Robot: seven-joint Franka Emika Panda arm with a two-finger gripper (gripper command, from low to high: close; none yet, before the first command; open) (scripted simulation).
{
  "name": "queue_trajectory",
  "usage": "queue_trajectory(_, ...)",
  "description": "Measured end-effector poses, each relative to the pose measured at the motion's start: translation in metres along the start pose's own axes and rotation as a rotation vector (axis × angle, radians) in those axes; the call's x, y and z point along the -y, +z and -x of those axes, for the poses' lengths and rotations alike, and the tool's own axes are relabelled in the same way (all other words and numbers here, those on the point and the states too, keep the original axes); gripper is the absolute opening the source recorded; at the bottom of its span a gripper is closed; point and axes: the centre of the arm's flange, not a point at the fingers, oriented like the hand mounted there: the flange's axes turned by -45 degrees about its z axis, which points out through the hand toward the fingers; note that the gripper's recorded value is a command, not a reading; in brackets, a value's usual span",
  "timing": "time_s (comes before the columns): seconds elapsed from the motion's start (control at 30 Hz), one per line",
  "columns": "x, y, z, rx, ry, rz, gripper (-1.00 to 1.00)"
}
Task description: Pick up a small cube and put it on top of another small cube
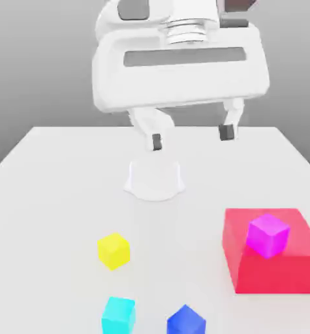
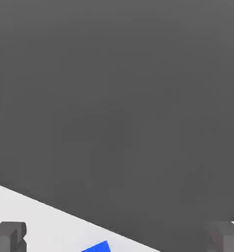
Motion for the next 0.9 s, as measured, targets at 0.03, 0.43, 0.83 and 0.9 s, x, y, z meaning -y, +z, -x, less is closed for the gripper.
queue_trajectory(0.03,0.001,0.018,0.002,0.025,-0.023,-0.008,0.0)
queue_trajectory(0.43,0.022,0.216,0.075,0.323,-0.301,-0.068,0.0)
queue_trajectory(0.83,0.024,0.28,0.101,0.343,-0.319,-0.072,-1.0)
queue_trajectory(0.9,0.024,0.261,0.093,0.342,-0.32,-0.071,-1.0)
